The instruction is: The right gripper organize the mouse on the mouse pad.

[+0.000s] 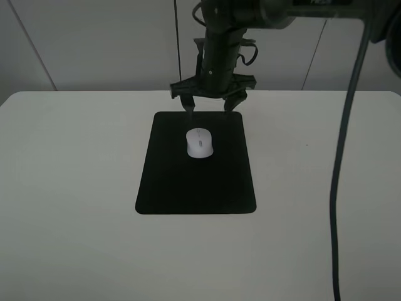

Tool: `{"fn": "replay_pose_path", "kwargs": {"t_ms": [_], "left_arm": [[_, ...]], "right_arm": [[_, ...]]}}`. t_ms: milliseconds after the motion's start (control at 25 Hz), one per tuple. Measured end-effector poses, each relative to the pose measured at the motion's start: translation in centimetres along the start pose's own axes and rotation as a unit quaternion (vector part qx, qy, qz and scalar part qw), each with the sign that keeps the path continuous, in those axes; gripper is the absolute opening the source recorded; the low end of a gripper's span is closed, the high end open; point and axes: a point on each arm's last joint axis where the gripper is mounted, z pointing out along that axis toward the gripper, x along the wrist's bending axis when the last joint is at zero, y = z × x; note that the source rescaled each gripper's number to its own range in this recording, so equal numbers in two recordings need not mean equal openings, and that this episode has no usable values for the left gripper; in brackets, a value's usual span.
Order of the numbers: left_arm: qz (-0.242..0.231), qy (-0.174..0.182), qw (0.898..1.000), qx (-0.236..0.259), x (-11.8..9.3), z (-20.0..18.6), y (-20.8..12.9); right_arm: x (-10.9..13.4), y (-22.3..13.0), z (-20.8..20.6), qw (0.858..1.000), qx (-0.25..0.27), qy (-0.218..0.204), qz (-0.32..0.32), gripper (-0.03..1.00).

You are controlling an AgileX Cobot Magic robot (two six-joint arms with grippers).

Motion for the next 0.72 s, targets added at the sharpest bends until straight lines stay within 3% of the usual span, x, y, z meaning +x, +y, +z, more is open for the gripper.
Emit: {"fn": "replay_pose_path", "kwargs": {"t_ms": [360,720], "left_arm": [[0.0,0.0,1.0,0.0,0.0,0.0,0.0],[0.0,0.0,1.0,0.0,0.0,0.0,0.0]], "right_arm": [[-6.6,-0.6,-2.6,0.999,0.019,-0.016,0.033,0.76],[-15.7,-5.6,-5.4,0.992,0.009,-0.035,0.12,0.76]]}}
